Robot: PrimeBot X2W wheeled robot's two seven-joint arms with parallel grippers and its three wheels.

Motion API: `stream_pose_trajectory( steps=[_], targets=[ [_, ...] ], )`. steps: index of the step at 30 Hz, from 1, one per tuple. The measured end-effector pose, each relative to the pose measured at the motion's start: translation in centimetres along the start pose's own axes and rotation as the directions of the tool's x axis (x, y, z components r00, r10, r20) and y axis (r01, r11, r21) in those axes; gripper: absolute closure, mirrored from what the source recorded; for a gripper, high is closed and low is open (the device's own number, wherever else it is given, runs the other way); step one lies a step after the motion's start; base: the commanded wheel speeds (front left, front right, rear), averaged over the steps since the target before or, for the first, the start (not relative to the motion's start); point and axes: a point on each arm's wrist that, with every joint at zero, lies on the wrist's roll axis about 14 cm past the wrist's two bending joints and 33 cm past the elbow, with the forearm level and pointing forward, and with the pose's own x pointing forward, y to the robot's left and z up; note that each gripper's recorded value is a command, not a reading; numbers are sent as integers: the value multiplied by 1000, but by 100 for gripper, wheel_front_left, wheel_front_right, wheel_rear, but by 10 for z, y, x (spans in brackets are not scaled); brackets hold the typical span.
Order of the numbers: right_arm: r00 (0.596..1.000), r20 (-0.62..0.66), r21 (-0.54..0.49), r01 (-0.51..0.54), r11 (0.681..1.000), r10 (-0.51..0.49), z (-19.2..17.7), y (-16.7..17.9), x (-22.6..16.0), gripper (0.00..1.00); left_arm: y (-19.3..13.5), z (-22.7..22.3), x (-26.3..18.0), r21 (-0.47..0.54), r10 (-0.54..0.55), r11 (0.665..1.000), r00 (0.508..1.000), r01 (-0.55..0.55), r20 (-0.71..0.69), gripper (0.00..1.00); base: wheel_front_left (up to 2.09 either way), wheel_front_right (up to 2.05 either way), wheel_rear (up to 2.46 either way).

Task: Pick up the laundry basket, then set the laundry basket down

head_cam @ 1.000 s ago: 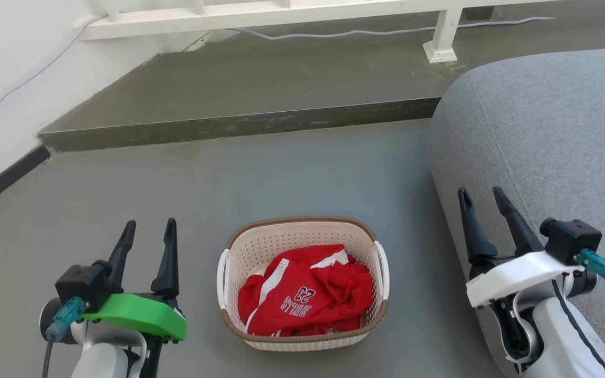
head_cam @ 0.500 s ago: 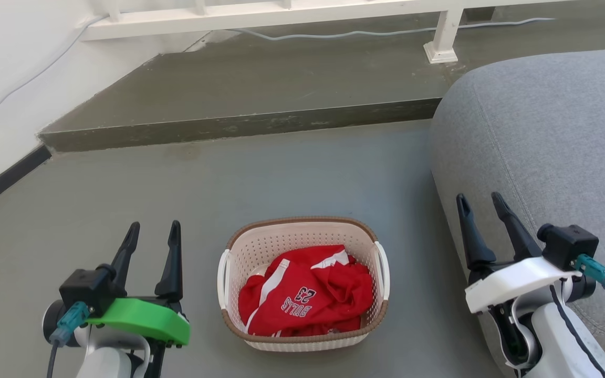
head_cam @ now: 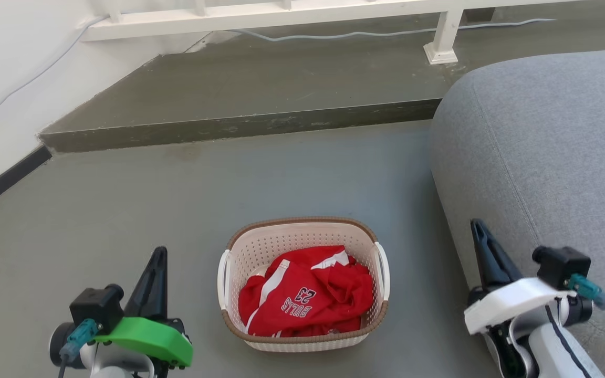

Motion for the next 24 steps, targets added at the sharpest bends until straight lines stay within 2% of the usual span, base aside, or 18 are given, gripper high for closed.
stream_pose_trajectory(
  steps=[6, 10, 24],
  targets=[
    [1000, -9, 46, 21, 999, -21, -2, -4, -1, 100, 4, -1, -1, -44, 18, 999, 1000, -18, -6, 100, 0, 0, 0],
    [999, -15, 117, 49, 992, -48, -1, -9, -1, 100, 9, -1, -2, -111, 44, 993, 999, -46, -15, 100, 0, 0, 0],
    [994, -37, 307, 109, 945, -102, -1, -21, -1, 100, 24, -1, -5, -292, 109, 950, 993, -115, -37, 100, 0, 0, 0]
  ],
)
